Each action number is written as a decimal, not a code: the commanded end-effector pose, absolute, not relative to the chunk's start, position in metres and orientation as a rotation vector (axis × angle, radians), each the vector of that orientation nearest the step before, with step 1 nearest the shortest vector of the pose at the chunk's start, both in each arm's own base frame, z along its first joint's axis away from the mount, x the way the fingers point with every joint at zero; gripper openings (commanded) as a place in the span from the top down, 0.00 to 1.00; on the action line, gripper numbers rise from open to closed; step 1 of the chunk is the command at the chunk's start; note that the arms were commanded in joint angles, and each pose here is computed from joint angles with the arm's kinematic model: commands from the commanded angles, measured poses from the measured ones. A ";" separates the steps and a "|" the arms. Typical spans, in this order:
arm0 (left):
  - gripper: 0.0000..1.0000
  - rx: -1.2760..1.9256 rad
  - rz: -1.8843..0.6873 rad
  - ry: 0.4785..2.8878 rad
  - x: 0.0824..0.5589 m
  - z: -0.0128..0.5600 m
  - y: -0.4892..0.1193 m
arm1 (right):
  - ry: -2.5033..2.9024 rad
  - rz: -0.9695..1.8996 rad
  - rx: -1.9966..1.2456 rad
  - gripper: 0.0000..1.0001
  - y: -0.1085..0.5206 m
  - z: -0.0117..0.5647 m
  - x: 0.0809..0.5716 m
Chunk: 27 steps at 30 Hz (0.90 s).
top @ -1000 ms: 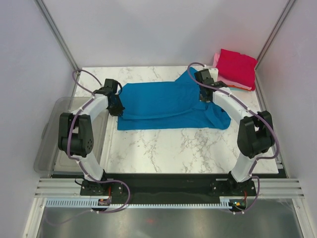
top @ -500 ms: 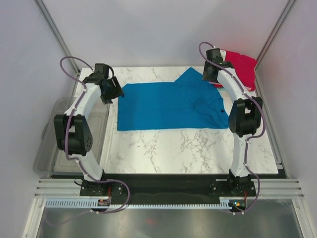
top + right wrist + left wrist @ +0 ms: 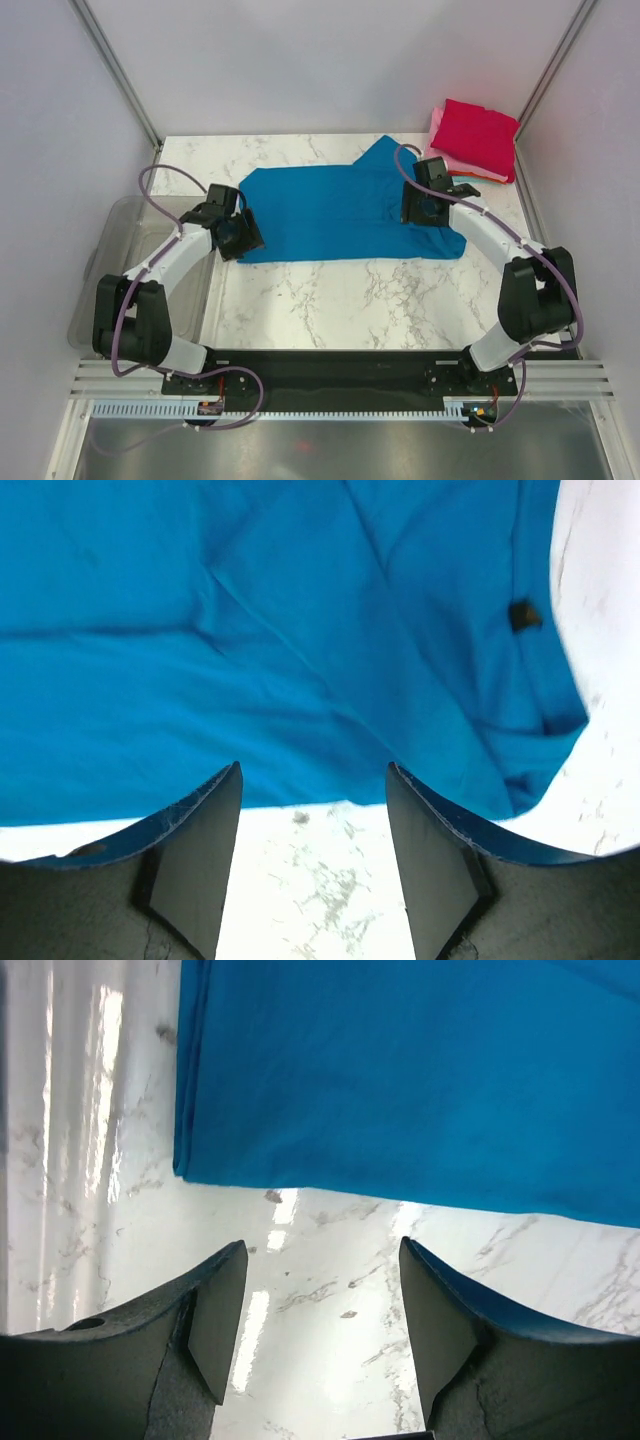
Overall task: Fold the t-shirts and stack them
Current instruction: Fold the tshirt
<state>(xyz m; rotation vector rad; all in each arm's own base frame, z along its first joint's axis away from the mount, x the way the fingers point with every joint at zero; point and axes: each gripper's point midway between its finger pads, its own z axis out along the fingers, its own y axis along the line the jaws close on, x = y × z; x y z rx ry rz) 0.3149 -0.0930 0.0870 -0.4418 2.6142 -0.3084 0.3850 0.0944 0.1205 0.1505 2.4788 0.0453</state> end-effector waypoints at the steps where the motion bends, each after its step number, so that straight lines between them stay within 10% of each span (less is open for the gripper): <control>1: 0.30 -0.524 -0.424 2.493 0.323 0.093 -0.102 | 2.492 -0.037 0.224 0.33 0.076 0.104 0.361; 27: 0.23 -0.715 -0.186 2.368 0.312 0.055 -0.058 | 2.304 0.207 0.953 0.50 -0.031 0.040 0.305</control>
